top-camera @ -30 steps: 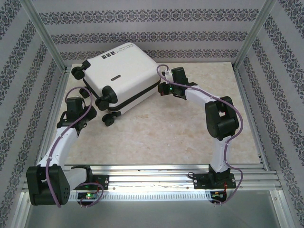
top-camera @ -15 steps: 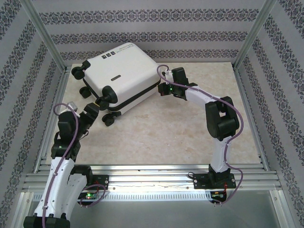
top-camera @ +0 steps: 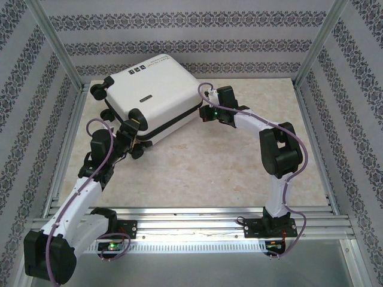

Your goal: Pack the luggage

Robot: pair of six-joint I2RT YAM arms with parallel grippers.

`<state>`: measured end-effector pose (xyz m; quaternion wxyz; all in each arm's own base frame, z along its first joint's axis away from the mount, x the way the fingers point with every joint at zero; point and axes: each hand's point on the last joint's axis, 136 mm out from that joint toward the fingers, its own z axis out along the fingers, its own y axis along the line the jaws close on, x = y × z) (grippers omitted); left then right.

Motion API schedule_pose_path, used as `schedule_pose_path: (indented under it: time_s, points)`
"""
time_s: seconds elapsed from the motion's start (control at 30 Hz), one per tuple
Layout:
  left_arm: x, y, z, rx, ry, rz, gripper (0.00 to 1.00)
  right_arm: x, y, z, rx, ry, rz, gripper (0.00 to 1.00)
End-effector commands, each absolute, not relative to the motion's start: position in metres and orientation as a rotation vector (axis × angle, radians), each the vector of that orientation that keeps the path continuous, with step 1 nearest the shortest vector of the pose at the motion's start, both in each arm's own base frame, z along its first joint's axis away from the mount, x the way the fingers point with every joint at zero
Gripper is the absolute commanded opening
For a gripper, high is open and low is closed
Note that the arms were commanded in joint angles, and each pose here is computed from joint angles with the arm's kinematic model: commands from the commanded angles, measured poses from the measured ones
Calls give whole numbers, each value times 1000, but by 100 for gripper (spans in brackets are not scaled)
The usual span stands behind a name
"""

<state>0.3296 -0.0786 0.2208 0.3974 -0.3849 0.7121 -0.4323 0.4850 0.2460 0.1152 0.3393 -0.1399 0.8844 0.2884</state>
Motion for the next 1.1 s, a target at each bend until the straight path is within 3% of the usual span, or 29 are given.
schedule_pose_path:
  time_s: [0.0, 0.17, 0.43, 0.77, 1.07]
  points:
    - [341, -64, 261, -952, 1659, -1050, 75, 469, 244, 120, -373, 2330, 764, 0]
    - [342, -51, 264, -971, 1650, -956, 74, 468, 241, 120, -371, 2329, 764, 0]
    - [347, -42, 251, -1017, 1638, -916, 65, 466, 241, 119, -372, 2329, 774, 0]
    - [354, -29, 248, -1055, 1595, -883, 65, 464, 241, 121, -380, 2321, 777, 0]
    - [375, -40, 245, -1017, 1606, -942, 43, 461, 244, 123, -399, 2316, 783, 0]
